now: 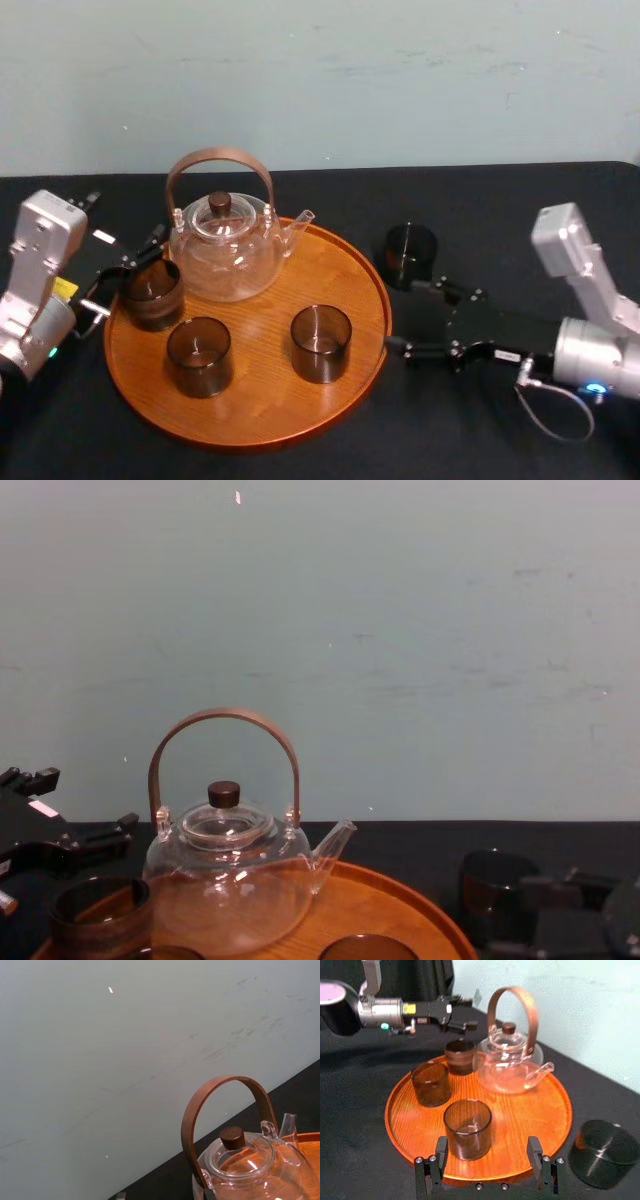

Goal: Pick up the glass from the table and place it on the tray.

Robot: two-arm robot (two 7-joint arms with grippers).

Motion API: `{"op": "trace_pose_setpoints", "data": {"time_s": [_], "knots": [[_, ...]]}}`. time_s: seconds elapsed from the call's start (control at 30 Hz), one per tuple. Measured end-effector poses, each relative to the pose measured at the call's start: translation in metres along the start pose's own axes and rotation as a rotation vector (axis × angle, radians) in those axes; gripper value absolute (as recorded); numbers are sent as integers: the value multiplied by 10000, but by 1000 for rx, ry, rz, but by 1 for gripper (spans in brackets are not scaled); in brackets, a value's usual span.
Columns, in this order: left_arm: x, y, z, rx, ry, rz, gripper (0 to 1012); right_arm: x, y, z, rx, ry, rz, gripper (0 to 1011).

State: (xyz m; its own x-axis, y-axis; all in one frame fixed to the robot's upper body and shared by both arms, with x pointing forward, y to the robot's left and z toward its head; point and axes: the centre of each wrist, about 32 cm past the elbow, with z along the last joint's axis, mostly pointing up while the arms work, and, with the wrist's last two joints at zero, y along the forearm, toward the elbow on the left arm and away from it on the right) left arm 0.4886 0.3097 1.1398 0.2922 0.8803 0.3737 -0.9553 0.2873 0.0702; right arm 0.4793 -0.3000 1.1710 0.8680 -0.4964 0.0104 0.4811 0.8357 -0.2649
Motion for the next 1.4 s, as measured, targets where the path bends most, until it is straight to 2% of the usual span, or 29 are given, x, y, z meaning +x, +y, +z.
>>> {"op": "trace_pose_setpoints", "data": {"time_s": [0.13, 0.43, 0.7, 0.87, 1.07, 1.4], "knots": [[0, 0, 0, 0, 0, 0, 1001, 15, -128, 23, 36, 0, -38, 1002], [0, 0, 0, 0, 0, 0, 1001, 57, -270, 3, 50, 20, -171, 1002], [0, 0, 0, 0, 0, 0, 1001, 109, -275, -22, 0, 71, -324, 1002], [0, 0, 0, 0, 0, 0, 1001, 150, -233, -8, -43, 96, -390, 1002], [0, 0, 0, 0, 0, 0, 1001, 200, -169, 1, -82, 114, -419, 1002], [0, 0, 0, 0, 0, 0, 1001, 262, -31, 4, -136, 107, -417, 1002]]}}
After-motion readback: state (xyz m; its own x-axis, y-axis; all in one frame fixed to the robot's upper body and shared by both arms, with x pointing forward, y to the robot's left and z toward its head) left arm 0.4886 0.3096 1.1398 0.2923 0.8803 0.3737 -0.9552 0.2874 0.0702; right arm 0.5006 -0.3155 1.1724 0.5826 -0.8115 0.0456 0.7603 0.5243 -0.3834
